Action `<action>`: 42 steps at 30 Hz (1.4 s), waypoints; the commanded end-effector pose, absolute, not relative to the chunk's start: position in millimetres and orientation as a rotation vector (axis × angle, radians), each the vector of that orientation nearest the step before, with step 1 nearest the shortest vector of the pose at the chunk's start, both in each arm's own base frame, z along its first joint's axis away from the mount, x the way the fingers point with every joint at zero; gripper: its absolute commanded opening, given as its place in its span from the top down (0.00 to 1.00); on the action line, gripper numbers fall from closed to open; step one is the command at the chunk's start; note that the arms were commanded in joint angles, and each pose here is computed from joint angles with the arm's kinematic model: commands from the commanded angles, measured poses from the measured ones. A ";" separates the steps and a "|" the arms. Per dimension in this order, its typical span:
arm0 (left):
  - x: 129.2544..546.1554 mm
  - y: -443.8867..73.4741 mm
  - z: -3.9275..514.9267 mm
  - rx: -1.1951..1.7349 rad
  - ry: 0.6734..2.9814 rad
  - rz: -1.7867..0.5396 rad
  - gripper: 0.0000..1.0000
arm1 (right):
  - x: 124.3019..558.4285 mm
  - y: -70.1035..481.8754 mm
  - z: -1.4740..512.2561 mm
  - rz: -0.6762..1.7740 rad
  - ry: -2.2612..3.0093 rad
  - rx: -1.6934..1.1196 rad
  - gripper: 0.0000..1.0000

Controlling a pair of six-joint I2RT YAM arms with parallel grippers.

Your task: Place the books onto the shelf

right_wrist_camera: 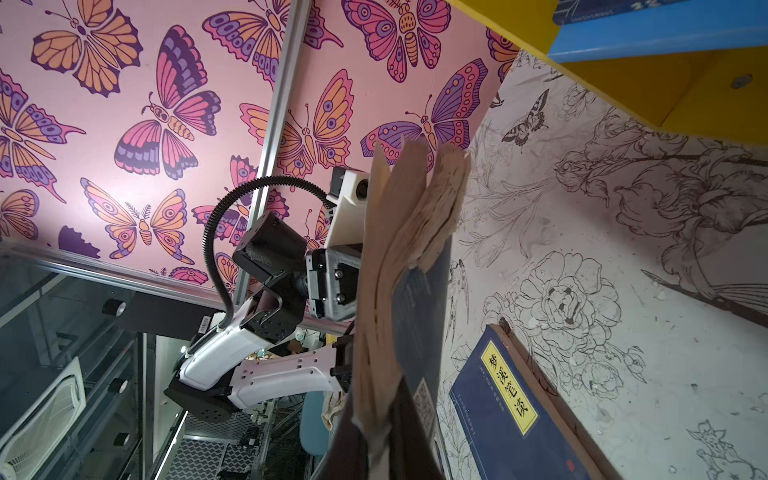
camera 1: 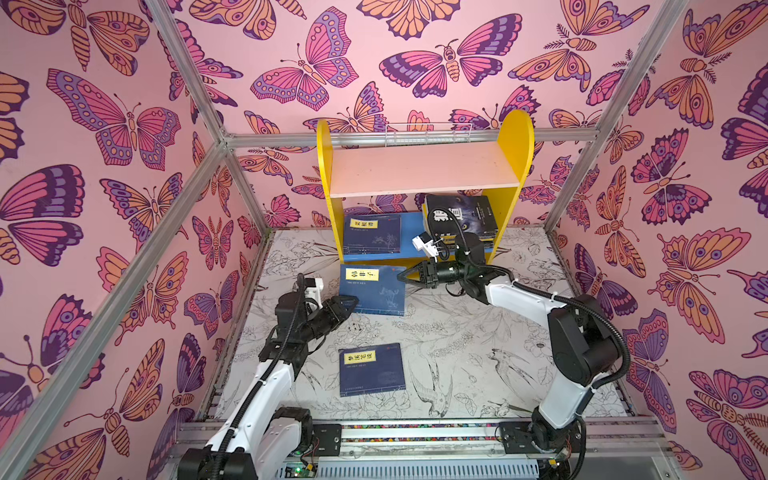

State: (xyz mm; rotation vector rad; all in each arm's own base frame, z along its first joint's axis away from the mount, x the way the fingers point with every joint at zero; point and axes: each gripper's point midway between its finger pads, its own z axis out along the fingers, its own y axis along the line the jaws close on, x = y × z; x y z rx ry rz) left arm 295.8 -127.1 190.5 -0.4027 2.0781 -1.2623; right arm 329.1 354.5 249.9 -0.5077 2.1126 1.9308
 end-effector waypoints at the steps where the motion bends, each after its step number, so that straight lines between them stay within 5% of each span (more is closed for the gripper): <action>1: 289.1 -142.7 209.2 -0.263 2.020 -1.372 0.87 | 335.4 357.4 258.8 1.927 2.072 -0.513 1.00; 4: 291.8 -140.6 210.4 -0.284 2.013 -1.361 1.00 | 348.0 351.8 242.1 1.810 2.142 -0.419 0.93; 10: 302.3 -128.3 221.9 -0.388 1.892 -1.341 1.00 | 362.0 324.7 208.4 1.565 2.261 -0.238 0.50; 14: 308.2 -121.4 239.3 -0.431 1.773 -1.368 1.00 | 342.2 330.3 206.0 1.661 2.261 -0.279 0.45; 23: 310.7 -115.8 258.5 -0.444 1.686 -1.373 1.00 | 309.5 356.7 218.8 1.876 2.207 -0.425 0.50; 38: 310.3 -112.9 241.0 -0.477 1.732 -1.328 1.00 | 326.4 371.4 275.1 2.033 1.976 -0.401 1.00; 40: 310.5 -111.5 237.3 -0.490 1.748 -1.311 0.92 | 326.5 370.1 278.1 2.002 1.974 -0.407 1.00; 42: 310.3 -109.1 232.5 -0.513 1.765 -1.290 0.62 | 328.8 366.7 282.1 1.969 1.965 -0.406 1.00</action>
